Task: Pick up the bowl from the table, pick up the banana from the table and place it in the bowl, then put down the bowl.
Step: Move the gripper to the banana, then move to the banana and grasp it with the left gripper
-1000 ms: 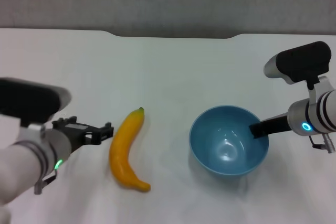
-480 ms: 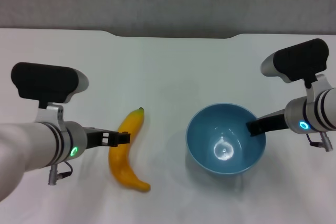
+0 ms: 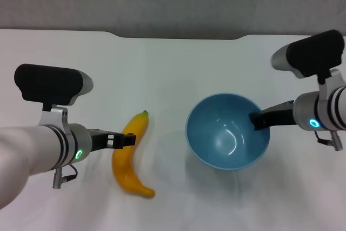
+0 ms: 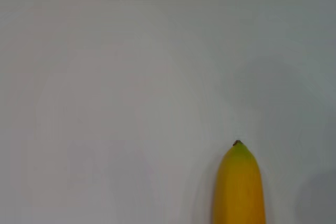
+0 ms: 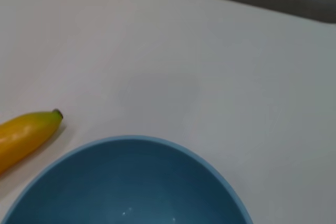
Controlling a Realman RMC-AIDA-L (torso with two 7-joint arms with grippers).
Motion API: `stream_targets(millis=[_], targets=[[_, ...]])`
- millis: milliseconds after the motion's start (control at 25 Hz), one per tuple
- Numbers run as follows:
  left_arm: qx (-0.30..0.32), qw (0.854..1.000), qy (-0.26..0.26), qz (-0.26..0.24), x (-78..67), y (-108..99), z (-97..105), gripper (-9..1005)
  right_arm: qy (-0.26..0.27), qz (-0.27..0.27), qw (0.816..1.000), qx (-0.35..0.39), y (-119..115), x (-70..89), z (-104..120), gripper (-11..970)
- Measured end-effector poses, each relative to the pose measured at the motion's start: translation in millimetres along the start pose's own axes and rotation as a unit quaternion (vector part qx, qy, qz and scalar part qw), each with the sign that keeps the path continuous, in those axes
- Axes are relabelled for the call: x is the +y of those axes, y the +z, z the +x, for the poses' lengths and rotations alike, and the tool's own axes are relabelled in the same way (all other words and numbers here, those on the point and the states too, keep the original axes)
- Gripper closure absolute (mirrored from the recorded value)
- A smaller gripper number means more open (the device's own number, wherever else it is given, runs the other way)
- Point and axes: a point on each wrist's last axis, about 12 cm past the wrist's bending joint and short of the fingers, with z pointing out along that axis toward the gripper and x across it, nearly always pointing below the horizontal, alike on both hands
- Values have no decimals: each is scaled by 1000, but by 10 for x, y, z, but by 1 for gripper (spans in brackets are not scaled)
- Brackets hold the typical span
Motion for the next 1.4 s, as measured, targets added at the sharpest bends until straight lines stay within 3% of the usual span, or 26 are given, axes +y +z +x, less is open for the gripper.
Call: stream_targets(millis=[720,1160,1400], targets=[[-12,999,-27,35,-97,87,-30,121,2,23,1000,-16,-98,-112,0,927],[-10,999,-37,32,-54,206,68,139,1,23,1000,-18,-102,-108,-9,927],[7,998,-37,41,-114,255,99,149,1,24,1000,-19,-104,-112,-10,927]])
